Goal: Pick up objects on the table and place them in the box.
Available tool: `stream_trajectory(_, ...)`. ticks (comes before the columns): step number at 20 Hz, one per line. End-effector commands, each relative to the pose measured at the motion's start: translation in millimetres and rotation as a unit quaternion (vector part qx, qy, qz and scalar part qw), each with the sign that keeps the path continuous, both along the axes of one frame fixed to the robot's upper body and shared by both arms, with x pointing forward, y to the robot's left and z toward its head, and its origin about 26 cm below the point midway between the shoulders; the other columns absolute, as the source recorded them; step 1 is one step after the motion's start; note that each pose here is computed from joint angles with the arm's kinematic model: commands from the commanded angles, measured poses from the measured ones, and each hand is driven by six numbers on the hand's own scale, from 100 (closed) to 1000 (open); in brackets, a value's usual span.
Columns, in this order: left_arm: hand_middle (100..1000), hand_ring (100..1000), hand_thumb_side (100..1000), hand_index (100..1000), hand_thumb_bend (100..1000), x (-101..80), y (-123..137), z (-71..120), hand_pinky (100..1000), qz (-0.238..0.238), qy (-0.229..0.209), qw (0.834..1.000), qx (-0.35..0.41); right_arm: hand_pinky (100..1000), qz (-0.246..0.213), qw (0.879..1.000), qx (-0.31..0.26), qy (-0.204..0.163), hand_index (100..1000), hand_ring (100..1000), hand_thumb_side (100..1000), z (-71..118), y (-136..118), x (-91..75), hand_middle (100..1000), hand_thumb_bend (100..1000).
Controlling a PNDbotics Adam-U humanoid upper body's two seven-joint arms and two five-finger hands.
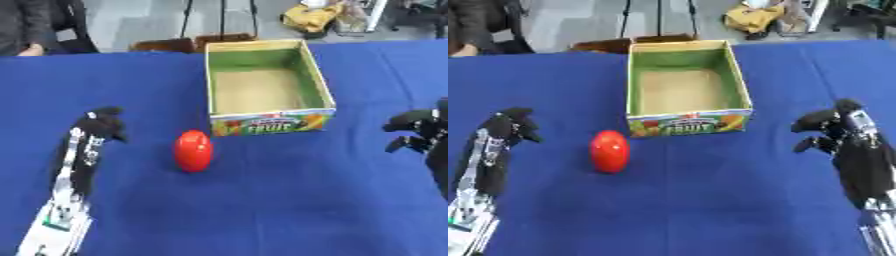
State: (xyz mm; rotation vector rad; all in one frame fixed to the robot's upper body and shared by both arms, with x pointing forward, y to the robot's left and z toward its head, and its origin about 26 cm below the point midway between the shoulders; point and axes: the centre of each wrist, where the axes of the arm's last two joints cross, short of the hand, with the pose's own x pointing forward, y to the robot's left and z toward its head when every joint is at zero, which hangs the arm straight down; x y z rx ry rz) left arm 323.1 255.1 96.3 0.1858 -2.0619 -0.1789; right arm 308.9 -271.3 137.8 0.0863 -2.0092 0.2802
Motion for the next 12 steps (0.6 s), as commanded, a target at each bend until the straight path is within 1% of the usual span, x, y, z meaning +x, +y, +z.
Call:
stream_trajectory(1, 481, 442, 846, 708, 713, -0.3, 1, 7.4, 532, -0.002, -0.013, 1.0, 0.005, 458, -0.004, 1.0, -0.004, -0.014, 601, 655, 977, 7.7, -3, -1.4, 590, 100)
stream_trajectory(3, 481, 442, 833, 708, 728, -0.2, 1, 7.9, 532, -0.003, -0.013, 1.0, 0.006, 457, -0.004, 1.0, -0.004, -0.014, 601, 655, 977, 7.7, -3, -1.4, 590, 100)
stream_trajectory(5, 484, 444, 789, 712, 784, -0.1, 1, 9.0, 533, -0.004, -0.013, 1.0, 0.011, 457, -0.004, 1.0, -0.005, -0.014, 601, 655, 977, 7.7, -3, -1.4, 590, 100)
stream_trajectory(6, 486, 447, 752, 717, 818, 0.0, 2, 9.8, 534, -0.006, -0.013, 1.0, 0.015, 457, -0.004, 1.0, -0.005, -0.014, 600, 655, 976, 7.7, -3, -1.4, 590, 100)
stream_trajectory(7, 487, 448, 731, 720, 825, 0.2, 2, 10.7, 535, -0.007, -0.013, 1.0, 0.02, 457, -0.004, 1.0, -0.005, -0.014, 600, 655, 977, 7.7, -3, -1.4, 590, 100)
stream_trajectory(8, 491, 450, 681, 732, 817, 0.5, 2, 11.8, 536, -0.009, -0.013, 1.0, 0.026, 457, -0.004, 1.0, -0.005, -0.014, 601, 655, 976, 7.7, -3, -1.4, 590, 100)
stream_trajectory(9, 495, 454, 649, 744, 820, 1.0, 2, 13.4, 537, -0.011, -0.011, 0.999, 0.035, 457, -0.004, 1.0, -0.005, -0.013, 601, 655, 976, 7.7, -3, -1.4, 590, 100)
stream_trajectory(12, 511, 467, 535, 770, 788, 3.0, 4, 21.3, 553, -0.016, -0.008, 0.998, 0.068, 457, -0.004, 1.0, -0.005, -0.013, 600, 655, 976, 7.4, -3, -1.5, 590, 100)
